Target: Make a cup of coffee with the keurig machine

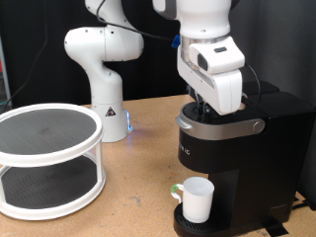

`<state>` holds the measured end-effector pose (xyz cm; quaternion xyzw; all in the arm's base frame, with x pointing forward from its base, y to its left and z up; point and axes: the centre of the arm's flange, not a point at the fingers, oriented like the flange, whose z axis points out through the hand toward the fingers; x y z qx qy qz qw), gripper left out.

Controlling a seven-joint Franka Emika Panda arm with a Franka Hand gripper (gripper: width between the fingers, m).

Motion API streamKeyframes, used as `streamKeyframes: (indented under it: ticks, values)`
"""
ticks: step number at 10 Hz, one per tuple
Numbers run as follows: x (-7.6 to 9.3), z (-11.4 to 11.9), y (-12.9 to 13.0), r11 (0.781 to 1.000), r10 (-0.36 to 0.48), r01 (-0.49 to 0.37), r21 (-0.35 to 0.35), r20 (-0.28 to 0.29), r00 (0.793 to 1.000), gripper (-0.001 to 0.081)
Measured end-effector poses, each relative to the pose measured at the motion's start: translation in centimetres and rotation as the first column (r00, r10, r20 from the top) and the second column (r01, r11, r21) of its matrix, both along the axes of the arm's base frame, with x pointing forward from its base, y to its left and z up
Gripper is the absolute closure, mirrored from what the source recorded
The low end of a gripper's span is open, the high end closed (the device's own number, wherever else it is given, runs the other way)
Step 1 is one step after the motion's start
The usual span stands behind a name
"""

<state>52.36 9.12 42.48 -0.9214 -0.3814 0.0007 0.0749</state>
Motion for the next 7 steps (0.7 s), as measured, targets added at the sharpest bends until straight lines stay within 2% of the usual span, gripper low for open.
streamKeyframes:
  ticks: [3,7]
  values:
    - [-0.1,-0.02,-0.08,1.0,0.018,-0.018,0.004,0.002,1.0,0.0804]
    - [-0.06,0.01,-0.13,0.999,0.033,-0.033,-0.011,-0.035,0.999,0.0804]
